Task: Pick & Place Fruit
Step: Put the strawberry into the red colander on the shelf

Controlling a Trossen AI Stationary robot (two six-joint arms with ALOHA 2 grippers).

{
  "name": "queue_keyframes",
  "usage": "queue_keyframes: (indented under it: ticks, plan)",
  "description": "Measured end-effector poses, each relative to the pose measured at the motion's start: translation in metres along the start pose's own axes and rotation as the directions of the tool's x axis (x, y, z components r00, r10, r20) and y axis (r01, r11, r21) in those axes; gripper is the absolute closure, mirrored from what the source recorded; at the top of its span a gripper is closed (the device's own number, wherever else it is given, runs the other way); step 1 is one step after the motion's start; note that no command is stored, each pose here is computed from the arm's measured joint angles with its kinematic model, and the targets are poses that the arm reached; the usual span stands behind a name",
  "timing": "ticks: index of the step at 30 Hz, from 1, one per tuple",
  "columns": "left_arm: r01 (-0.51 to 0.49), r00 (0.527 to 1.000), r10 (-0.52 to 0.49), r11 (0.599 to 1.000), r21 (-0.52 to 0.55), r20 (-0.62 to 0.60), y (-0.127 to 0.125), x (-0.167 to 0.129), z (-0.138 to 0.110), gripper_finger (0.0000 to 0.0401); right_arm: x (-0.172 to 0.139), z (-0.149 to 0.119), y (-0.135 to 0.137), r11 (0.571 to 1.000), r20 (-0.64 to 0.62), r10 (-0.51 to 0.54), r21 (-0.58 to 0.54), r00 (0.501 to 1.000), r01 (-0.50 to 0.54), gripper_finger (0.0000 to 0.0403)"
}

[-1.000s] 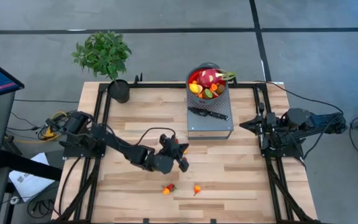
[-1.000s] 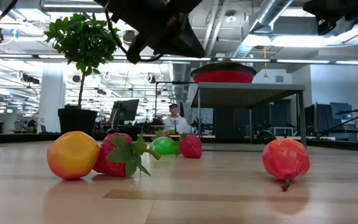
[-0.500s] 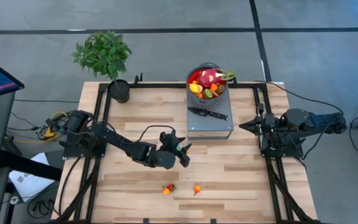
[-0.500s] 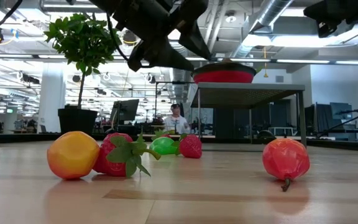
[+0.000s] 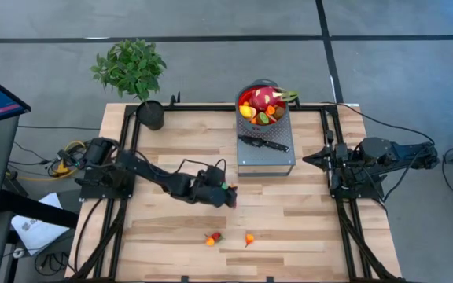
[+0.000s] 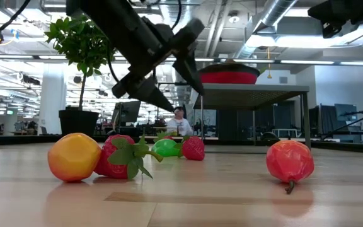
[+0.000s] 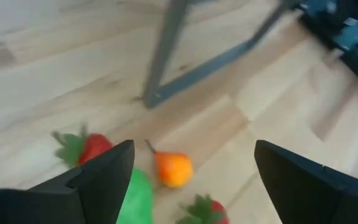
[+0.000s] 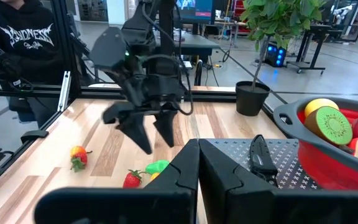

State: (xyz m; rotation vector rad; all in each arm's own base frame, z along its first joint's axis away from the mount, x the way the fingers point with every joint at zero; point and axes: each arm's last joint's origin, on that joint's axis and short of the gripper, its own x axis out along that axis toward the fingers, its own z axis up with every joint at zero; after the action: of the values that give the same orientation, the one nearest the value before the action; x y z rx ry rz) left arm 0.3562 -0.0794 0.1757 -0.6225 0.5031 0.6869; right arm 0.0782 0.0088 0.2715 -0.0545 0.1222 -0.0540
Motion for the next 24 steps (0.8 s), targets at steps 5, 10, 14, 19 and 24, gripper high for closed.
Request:
queue_keyframes:
  ticks: [5,10,14,19,24]
  plan:
    - [-0.047,0.999,0.047,0.999,-0.008,0.005,0.010,0.008,0.006,0.0086,0.000,0.000,0.000,1.000,0.000,0.000,0.000,1.000,0.000,0.0402]
    - [-0.088,0.996,0.088,0.996,-0.008,-0.023,0.026,0.015,0.003,0.0093,0.000,0.000,0.000,1.000,0.000,0.000,0.000,1.000,0.000,0.0402]
    - [-0.117,0.991,0.112,0.992,-0.057,-0.077,0.041,0.020,-0.004,0.0096,0.000,0.000,0.000,1.000,0.000,0.000,0.000,1.000,0.000,0.0402]
    - [-0.139,0.985,0.135,0.989,-0.041,-0.104,0.051,0.022,-0.011,0.0096,0.000,0.000,0.000,1.000,0.000,0.000,0.000,1.000,0.000,0.0402]
    - [-0.162,0.981,0.155,0.985,-0.055,-0.115,0.060,0.023,-0.017,0.0096,0.000,0.000,0.000,1.000,0.000,0.000,0.000,1.000,0.000,0.0402]
